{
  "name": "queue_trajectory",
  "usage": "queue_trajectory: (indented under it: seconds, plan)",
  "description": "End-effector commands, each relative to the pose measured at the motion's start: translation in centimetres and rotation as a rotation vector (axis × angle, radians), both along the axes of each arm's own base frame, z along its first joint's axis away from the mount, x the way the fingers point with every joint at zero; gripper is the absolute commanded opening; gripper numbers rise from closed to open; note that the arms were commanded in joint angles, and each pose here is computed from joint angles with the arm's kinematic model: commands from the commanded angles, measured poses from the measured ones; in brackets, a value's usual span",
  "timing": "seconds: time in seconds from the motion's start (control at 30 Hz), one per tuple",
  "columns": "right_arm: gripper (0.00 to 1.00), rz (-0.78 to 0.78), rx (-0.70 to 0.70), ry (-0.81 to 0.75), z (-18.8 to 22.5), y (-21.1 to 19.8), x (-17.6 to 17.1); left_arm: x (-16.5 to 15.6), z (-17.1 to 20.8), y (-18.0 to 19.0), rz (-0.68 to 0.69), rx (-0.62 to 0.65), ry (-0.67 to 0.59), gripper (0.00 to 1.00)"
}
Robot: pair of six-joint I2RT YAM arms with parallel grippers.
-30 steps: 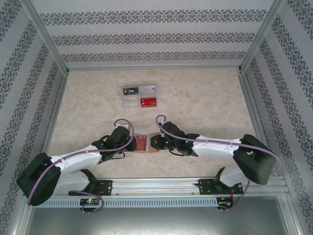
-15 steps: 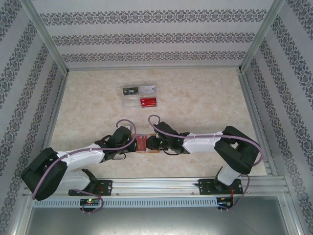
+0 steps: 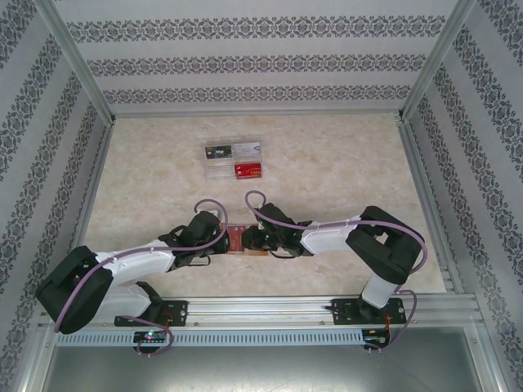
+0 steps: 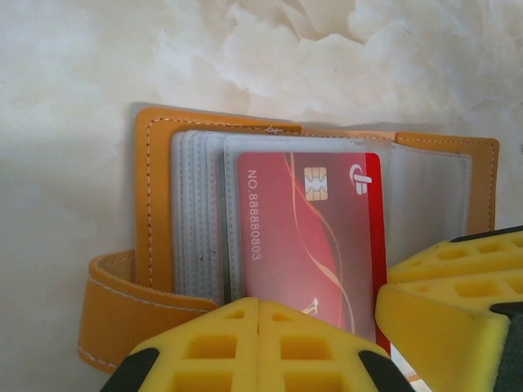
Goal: Take the credit cards out of the card holder
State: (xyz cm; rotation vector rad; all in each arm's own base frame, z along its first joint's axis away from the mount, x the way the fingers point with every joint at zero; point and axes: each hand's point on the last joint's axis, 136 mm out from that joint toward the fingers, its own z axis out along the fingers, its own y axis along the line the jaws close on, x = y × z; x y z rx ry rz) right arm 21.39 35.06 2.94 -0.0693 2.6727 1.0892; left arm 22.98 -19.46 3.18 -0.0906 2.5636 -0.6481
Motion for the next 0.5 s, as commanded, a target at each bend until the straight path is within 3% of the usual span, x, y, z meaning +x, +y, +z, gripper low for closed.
queue_trajectory:
  seconds: [0.0, 0.17, 0.47]
  plan:
    - [0.13, -0.011, 0.037, -0.005, 0.6, 0.6, 0.8, -0.1, -0.4, 0.2, 0.013, -0.011, 0.01, 0.05]
    - [0.0, -0.038, 0.025, 0.009, 0.2, -0.2, 0.8, 0.0, -1.0, 1.4, 0.059, 0.052, 0.029, 0.0]
    - [0.0, -0.077, 0.015, 0.021, -0.2, -2.1, 0.6, -0.1, -2.5, 2.8, 0.101, 0.133, 0.063, 0.0]
